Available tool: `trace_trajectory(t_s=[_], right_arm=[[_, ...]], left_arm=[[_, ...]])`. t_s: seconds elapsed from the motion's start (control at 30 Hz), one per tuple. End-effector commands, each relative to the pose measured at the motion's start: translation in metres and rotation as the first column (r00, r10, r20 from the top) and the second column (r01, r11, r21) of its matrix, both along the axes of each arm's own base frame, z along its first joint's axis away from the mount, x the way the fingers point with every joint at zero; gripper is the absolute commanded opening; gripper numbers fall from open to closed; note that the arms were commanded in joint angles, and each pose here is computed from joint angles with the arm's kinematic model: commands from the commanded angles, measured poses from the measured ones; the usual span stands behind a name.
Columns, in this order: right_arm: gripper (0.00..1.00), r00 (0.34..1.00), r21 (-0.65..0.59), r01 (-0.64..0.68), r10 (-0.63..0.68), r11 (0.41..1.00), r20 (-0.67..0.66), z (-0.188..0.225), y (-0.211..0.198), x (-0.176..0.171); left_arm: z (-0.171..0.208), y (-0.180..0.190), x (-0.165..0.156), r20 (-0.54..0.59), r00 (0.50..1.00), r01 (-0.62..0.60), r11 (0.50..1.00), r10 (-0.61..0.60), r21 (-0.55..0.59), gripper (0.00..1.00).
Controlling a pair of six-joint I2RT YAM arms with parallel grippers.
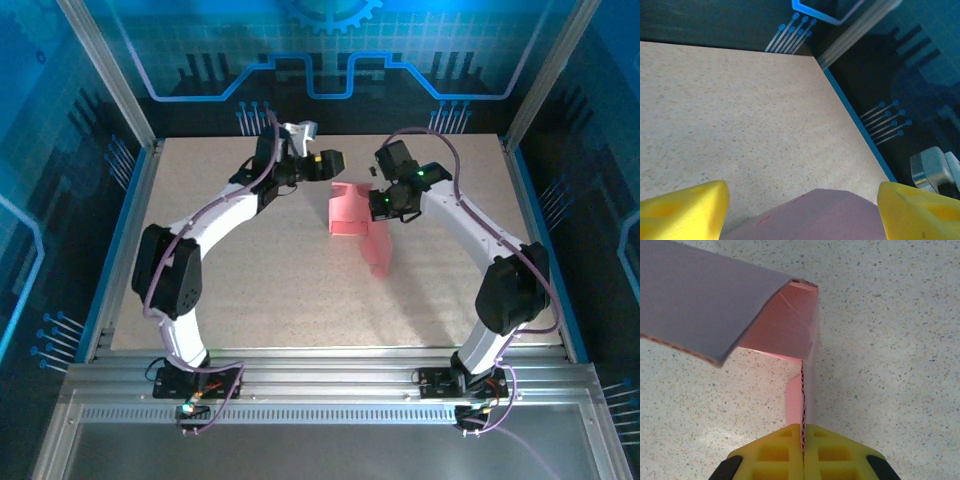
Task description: Fold the paper box
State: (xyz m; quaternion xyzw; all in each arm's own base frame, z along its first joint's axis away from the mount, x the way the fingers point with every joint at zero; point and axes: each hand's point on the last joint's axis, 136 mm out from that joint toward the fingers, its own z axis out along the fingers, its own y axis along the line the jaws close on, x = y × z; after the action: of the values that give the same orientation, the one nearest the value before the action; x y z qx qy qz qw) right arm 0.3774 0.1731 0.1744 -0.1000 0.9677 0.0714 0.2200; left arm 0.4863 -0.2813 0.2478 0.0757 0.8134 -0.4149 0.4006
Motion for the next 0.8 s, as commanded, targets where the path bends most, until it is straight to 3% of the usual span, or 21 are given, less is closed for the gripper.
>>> trace_trajectory(t_s=[0.0, 0.23, 0.37, 0.47, 0.77], right_arm=[[0.08, 0.997, -0.005, -0.060, 0.059, 0.998, -0.053, -0.003, 0.000, -0.012], [0.10, 0.997, 0.011, -0.066, 0.067, 0.998, -0.034, 0.004, 0.003, -0.008], [0.14, 0.997, 0.031, -0.060, 0.061, 0.998, -0.041, 0.004, 0.006, -0.006], [0.23, 0.998, 0.065, -0.043, 0.046, 0.997, -0.047, 0.004, 0.010, -0.004], [0.36, 0.998, 0.154, 0.006, 0.003, 0.988, -0.063, 0.006, 0.022, -0.002]], left_arm=[[-0.036, -0.012, -0.020, -0.115, 0.981, 0.163, 0.985, -0.156, 0.057, 0.73], [-0.057, -0.011, -0.030, -0.169, 0.966, 0.222, 0.961, -0.195, 0.162, 0.66], [-0.061, -0.013, -0.036, -0.184, 0.963, 0.226, 0.960, -0.195, 0.162, 0.61], [-0.066, -0.014, -0.035, -0.207, 0.962, 0.207, 0.969, -0.177, 0.135, 0.54], [-0.082, -0.017, -0.038, -0.284, 0.956, 0.113, 0.986, -0.075, 0.120, 0.50]])
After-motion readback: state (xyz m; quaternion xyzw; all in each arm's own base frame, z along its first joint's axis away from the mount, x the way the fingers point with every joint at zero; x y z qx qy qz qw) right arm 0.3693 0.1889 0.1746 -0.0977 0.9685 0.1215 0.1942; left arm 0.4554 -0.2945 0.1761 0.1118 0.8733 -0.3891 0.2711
